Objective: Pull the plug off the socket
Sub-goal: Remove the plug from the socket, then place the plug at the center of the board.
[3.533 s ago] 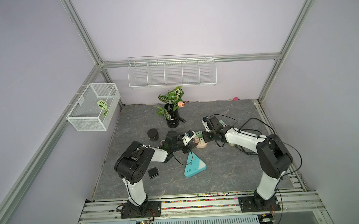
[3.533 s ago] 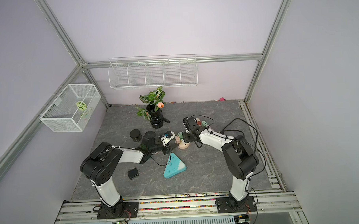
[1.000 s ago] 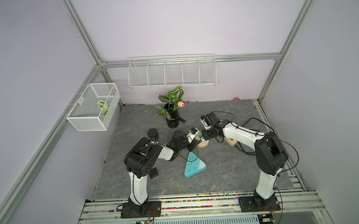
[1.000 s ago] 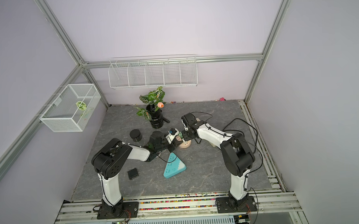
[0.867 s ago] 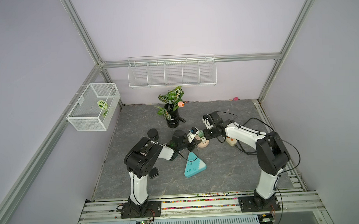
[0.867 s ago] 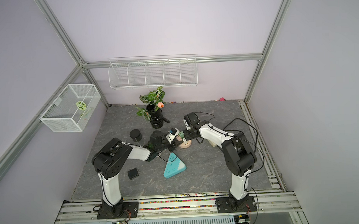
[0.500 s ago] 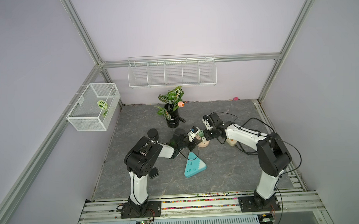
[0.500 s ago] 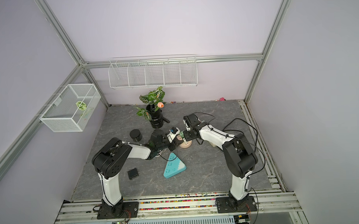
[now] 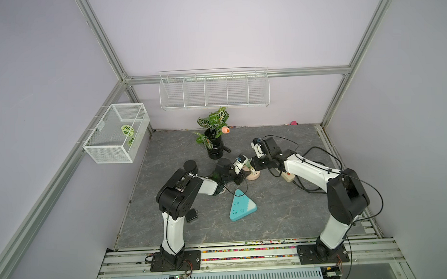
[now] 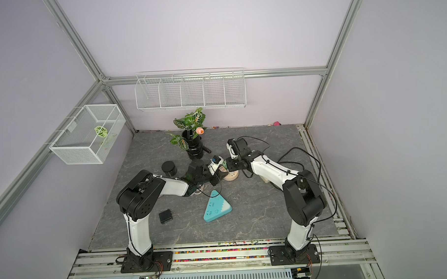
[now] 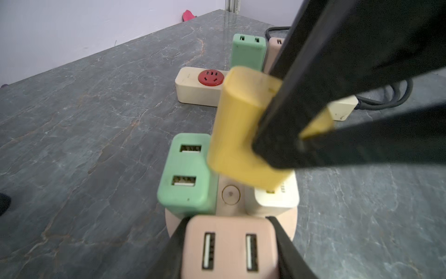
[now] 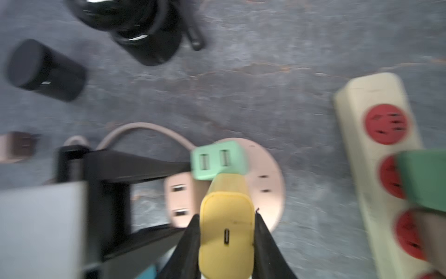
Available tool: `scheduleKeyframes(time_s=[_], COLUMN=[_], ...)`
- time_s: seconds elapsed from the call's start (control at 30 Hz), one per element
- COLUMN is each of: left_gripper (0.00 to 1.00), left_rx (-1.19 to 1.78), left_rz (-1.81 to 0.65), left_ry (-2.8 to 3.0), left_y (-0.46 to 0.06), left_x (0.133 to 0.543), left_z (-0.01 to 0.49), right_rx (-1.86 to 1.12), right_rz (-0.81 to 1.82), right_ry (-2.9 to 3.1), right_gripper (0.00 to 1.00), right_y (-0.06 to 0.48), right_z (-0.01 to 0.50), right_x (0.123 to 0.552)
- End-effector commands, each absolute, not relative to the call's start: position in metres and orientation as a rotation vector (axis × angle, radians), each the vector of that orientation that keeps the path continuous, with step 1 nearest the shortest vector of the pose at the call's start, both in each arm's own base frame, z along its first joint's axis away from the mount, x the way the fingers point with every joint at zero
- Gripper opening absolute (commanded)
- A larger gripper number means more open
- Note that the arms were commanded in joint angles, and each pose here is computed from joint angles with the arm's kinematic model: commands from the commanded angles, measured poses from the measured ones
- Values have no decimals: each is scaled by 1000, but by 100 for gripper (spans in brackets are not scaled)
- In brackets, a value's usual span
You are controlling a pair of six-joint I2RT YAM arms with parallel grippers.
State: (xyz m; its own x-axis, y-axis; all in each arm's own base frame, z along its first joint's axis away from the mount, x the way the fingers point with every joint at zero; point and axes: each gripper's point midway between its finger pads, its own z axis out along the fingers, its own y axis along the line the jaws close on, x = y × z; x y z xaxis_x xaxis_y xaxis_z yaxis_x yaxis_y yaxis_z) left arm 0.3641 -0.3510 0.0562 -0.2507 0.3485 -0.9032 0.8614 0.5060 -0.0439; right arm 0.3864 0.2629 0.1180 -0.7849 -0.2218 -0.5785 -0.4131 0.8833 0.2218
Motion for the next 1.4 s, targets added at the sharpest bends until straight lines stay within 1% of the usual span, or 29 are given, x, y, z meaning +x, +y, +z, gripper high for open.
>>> scheduleKeyframes(time_s=[0.0,0.13,0.27,0.3,0.4,0.57,0.7,0.73,0.77,0.9,1.07,1.13,1.2,1.37], left_gripper=[0,0,0,0,0,0,0,0,0,0,0,0,0,0], left_rx=[1091,1107,1129,1130,1135,1143,1144,1144,1146,1155,1164,1171,1155,1053], left_rz=[-545,-539,-537,-540,-550,-578,-605,-607,-610,-611,-616,-615,-621,-707], left_ry=[2428,2426,2423,2418,2411,2387,2368,2362,2357,2340,2307,2307,2303,2280], left_y=[-277,-277,-279,-279,-281,-287,-290,-291,-291,-292,-294,-294,-292,-285], left_x=[293,293,294,294,295,296,296,296,296,296,298,297,299,306], left_z=[-87,-87,-87,-85,-83,-74,-63,-61,-58,-47,-32,-30,-28,-18], right_rx=[-374,-263,-211,-218,-248,-260,-254,-264,-262,-240,-165,-135,-78,111], right_rz=[425,238,143,173,371,619,834,854,856,823,599,584,597,651], right_ry=[2513,2454,2512,2528,2579,2660,2675,2696,2720,2754,2705,2650,2590,2496], right_gripper=[0,0,0,0,0,10,18,21,26,44,64,67,67,61], right_y=[256,215,189,190,204,218,233,235,236,233,206,203,204,212], right_z=[121,147,143,140,127,105,93,88,82,71,83,97,109,112], right_x=[379,373,353,347,318,274,253,250,248,249,265,273,285,318])
